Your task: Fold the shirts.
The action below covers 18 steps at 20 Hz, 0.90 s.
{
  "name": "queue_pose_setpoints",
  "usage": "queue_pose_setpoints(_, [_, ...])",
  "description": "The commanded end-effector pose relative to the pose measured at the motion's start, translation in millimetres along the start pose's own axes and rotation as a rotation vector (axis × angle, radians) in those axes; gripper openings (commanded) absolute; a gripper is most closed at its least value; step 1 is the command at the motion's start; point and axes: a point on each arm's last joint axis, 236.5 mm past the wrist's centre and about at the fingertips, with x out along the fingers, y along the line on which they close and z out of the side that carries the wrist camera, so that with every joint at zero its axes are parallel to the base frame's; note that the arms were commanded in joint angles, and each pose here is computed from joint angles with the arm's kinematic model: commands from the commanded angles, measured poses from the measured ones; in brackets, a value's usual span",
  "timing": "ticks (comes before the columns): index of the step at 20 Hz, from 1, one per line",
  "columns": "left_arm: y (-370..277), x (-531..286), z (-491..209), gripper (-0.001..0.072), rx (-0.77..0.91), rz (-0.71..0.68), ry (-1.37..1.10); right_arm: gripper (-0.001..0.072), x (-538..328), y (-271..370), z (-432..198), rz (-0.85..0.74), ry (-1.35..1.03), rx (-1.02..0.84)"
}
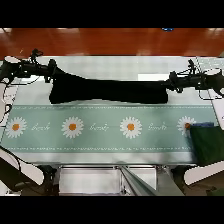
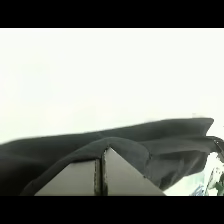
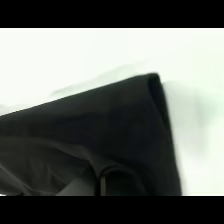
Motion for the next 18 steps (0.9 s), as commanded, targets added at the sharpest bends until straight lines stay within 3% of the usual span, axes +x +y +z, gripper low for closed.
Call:
queue_pose_setpoints(1, [5.0,8.1,10.8,0.0019,0.002,-0.006,-0.005,0.0026,7.7,-5.0,2.8,-0.008,-0.006,0.005])
queue_pose_setpoints(5, [11.1,20.8,-0.8,0.0020,-0.008,-0.008,0.045,0.0029,8.3,-6.4,5.3,-0.011,-0.016,0.007])
queue_pose_setpoints(6, [10.0,22.5,-4.9,0.0100,-0.006,-0.010,0.062,0.0169,8.2,-7.1,7.5,-0.014,-0.026,0.007])
queue_pose_setpoints(7, [8.1,21.4,-10.7,0.0337,-0.007,-0.016,0.086,0.0410,7.7,-6.8,7.8,-0.014,-0.027,0.007])
queue_pose_setpoints(8, [5.8,16.7,-15.6,0.0504,-0.006,-0.025,0.112,0.0414,5.5,-4.2,6.2,-0.009,-0.017,0.000])
queue_pose_setpoints(10, [2.1,-6.6,-22.3,0.0507,-0.003,-0.038,0.157,0.0414,-15.7,1.6,6.8,0.006,0.006,-0.017])
queue_pose_setpoints(13, [8.0,-69.1,-16.2,0.0507,0.057,0.090,0.103,0.0414,-77.9,-0.1,9.0,0.001,-0.003,-0.022])
queue_pose_setpoints(18, [-11.5,-153.8,-26.3,0.0507,0.226,0.274,-0.175,0.0414,-144.2,-59.3,-3.8,-0.208,-0.136,0.017])
